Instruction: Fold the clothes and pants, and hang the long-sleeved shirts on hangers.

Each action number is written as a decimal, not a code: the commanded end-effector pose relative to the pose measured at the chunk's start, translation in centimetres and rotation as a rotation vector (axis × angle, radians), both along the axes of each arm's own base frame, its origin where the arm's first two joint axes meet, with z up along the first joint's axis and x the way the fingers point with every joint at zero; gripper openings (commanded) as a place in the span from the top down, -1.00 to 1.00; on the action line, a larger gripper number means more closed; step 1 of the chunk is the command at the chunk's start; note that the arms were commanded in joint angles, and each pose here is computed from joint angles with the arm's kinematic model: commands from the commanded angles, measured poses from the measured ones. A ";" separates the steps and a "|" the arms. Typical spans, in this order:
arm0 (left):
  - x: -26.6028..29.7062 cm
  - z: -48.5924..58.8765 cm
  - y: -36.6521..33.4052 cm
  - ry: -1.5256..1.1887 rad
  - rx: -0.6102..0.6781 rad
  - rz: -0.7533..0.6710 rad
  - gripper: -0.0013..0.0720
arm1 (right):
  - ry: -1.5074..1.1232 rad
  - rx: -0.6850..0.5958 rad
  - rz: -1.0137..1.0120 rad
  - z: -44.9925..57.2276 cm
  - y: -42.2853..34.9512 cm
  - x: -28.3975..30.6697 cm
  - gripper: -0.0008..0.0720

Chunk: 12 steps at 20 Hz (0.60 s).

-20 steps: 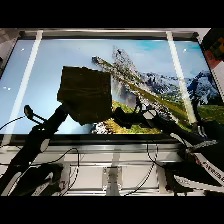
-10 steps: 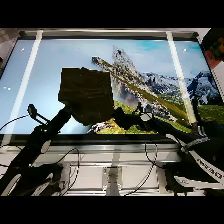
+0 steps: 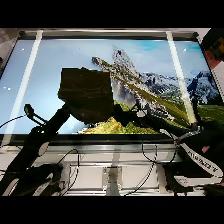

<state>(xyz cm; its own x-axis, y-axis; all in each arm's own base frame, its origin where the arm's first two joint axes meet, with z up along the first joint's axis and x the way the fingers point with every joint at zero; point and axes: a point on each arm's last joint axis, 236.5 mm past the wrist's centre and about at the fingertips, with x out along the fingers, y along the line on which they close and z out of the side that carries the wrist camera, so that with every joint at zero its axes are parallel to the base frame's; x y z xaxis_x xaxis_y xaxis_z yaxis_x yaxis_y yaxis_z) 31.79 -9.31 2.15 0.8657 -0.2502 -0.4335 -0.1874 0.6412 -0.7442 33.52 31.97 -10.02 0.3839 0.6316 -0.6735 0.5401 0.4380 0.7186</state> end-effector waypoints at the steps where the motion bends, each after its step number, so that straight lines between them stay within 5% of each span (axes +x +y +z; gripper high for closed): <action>1: -0.3 -0.6 0.1 0.028 0.011 0.001 0.93 | -0.010 -0.008 0.015 0.0 0.2 0.2 0.89; 7: 0.2 0.9 0.0 0.001 0.029 -0.010 0.93 | -0.247 -0.009 -0.018 7.8 -1.2 2.9 0.90; 12: 2.5 8.6 -0.2 -0.043 0.221 -0.086 0.93 | -0.544 0.083 -0.126 22.1 -7.0 5.1 0.90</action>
